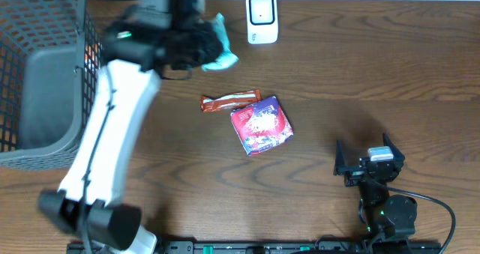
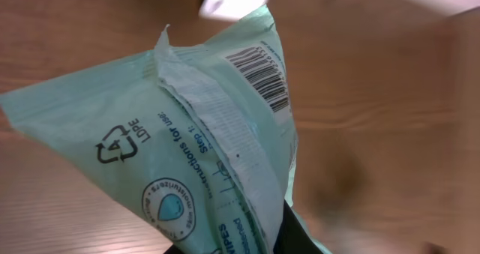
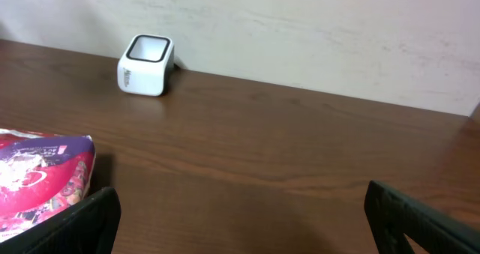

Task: Scan the item barcode
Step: 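Carry the mint-green packet to the white scanner, then drop the mint-green packet onto the snack bar, then reach the left gripper into the basket and grasp the orange packet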

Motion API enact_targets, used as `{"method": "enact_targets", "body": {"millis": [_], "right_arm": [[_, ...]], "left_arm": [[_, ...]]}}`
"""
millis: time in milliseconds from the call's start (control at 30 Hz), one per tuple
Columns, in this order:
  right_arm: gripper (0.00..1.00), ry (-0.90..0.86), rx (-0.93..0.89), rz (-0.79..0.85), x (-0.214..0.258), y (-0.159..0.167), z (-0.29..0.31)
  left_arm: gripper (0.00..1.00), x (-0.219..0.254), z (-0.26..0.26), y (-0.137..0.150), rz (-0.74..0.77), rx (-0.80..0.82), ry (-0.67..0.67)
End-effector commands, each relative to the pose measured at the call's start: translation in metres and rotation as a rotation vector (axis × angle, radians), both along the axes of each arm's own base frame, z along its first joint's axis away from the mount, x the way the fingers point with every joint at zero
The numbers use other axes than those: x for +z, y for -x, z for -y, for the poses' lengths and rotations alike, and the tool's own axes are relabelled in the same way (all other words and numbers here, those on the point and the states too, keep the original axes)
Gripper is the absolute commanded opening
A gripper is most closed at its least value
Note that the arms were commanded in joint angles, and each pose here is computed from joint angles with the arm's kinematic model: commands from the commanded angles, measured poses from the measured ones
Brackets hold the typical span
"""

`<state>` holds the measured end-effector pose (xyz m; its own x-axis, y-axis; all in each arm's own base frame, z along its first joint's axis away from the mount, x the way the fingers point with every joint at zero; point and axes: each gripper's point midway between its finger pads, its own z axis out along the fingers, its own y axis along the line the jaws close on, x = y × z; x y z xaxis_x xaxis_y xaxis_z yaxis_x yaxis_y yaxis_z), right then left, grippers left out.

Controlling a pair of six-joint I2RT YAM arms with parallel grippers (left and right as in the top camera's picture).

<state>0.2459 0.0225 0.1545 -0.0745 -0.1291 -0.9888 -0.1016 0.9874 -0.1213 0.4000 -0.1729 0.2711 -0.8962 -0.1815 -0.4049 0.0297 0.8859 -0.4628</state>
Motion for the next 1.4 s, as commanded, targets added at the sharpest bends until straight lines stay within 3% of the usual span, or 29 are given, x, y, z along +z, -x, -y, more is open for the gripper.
{"method": "enact_targets", "body": {"millis": [0, 233, 333, 467, 533, 700, 867, 1000, 1133, 1233, 1367], "right_arm": [[0.99, 0.015, -0.004, -0.001, -0.001, 0.000, 0.001], [0.99, 0.015, -0.004, -0.001, -0.001, 0.000, 0.001], [0.99, 0.015, -0.004, -0.001, -0.001, 0.000, 0.001], [0.99, 0.015, -0.004, -0.001, -0.001, 0.000, 0.001], [0.99, 0.015, -0.004, -0.001, -0.001, 0.000, 0.001], [0.99, 0.015, -0.004, -0.001, -0.001, 0.000, 0.001], [0.99, 0.015, -0.004, -0.001, -0.001, 0.000, 0.001], [0.99, 0.015, -0.004, -0.001, -0.001, 0.000, 0.001], [0.99, 0.015, -0.004, -0.001, -0.001, 0.000, 0.001], [0.99, 0.015, -0.004, -0.001, -0.001, 0.000, 0.001], [0.99, 0.015, -0.004, -0.001, -0.001, 0.000, 0.001]], "left_arm": [[0.11, -0.042, -0.011, -0.013, -0.016, 0.029, -0.236], [0.23, -0.122, -0.003, -0.021, -0.179, 0.001, -0.353], [0.44, -0.146, -0.004, -0.023, -0.229, -0.003, -0.373], [0.74, -0.143, -0.011, -0.029, -0.219, 0.017, -0.366], [0.81, -0.129, -0.017, -0.035, -0.190, 0.038, -0.352], [0.84, -0.072, -0.046, -0.051, -0.061, 0.123, -0.298], [0.85, 0.009, -0.114, -0.065, 0.153, 0.312, -0.238], [0.85, 0.080, -0.198, -0.054, 0.316, 0.570, -0.167], [0.85, 0.130, -0.283, -0.023, 0.443, 0.807, -0.143], [0.85, 0.139, -0.342, 0.003, 0.457, 0.953, -0.177], [0.85, 0.109, -0.387, 0.010, 0.376, 1.078, -0.171]]}}
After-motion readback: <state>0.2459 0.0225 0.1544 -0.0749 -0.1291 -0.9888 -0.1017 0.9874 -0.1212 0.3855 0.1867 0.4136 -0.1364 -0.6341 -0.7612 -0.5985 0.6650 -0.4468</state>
